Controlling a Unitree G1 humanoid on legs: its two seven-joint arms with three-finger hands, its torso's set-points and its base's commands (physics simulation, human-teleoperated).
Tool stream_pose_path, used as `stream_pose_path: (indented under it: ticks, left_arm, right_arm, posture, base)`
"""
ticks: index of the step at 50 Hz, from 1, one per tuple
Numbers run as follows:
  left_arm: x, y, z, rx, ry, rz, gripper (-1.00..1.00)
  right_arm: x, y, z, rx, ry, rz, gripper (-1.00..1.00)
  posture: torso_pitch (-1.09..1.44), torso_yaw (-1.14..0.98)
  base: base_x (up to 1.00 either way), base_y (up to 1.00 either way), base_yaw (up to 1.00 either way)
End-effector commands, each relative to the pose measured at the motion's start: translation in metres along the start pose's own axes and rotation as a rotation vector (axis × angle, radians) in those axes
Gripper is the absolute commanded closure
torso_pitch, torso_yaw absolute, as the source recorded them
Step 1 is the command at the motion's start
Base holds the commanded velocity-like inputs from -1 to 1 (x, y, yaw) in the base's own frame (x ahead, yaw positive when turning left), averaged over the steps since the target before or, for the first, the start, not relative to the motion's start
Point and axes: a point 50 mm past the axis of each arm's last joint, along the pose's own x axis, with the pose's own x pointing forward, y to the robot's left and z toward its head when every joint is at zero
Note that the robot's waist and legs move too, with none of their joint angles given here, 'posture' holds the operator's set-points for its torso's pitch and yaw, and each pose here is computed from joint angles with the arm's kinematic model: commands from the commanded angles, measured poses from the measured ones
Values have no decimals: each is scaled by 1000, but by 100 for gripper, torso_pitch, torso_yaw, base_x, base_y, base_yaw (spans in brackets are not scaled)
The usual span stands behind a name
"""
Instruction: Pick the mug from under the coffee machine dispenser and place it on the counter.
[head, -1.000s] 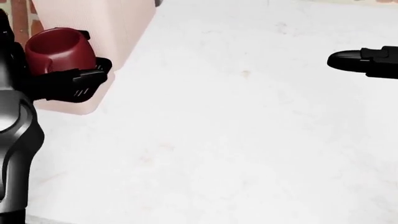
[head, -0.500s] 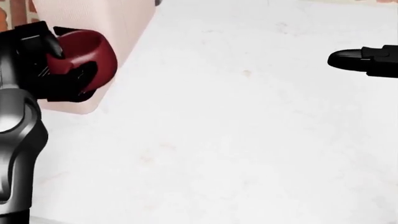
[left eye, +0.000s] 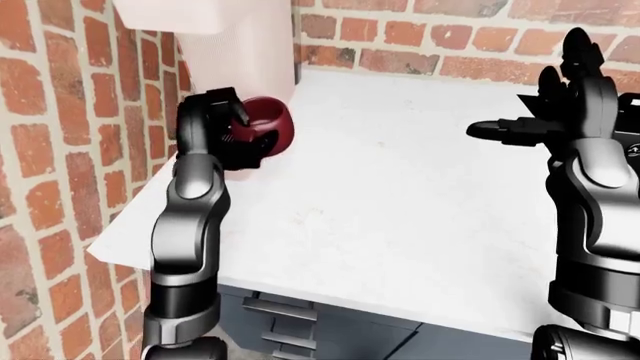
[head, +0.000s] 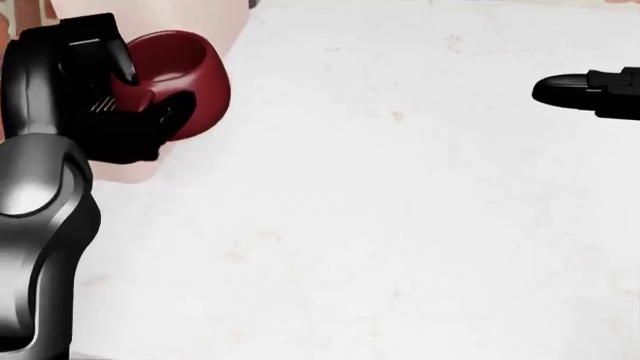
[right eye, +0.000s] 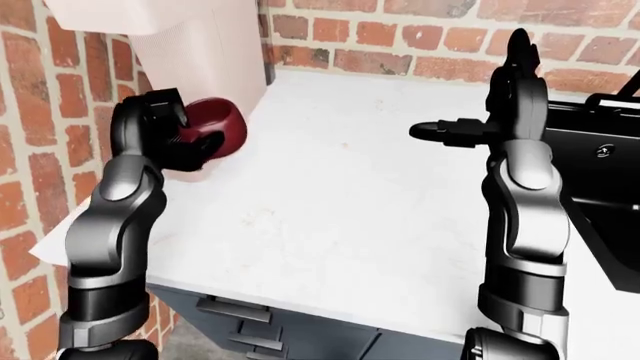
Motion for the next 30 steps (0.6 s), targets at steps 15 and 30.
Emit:
stream_pose_path:
  ticks: [15,30]
  left_arm:
    - [-16,-25,40,-60,-141,-99,100]
    - [-30,-51,33,-82,-137,-200,100]
  right_arm:
    - [1,-4,23,-2,-102,-14,-100]
    - [2,-5,25,-1,-105,-15,-100]
  posture:
    - [0,0]
    - [0,0]
  base:
    - [0,0,0]
    - [0,0,0]
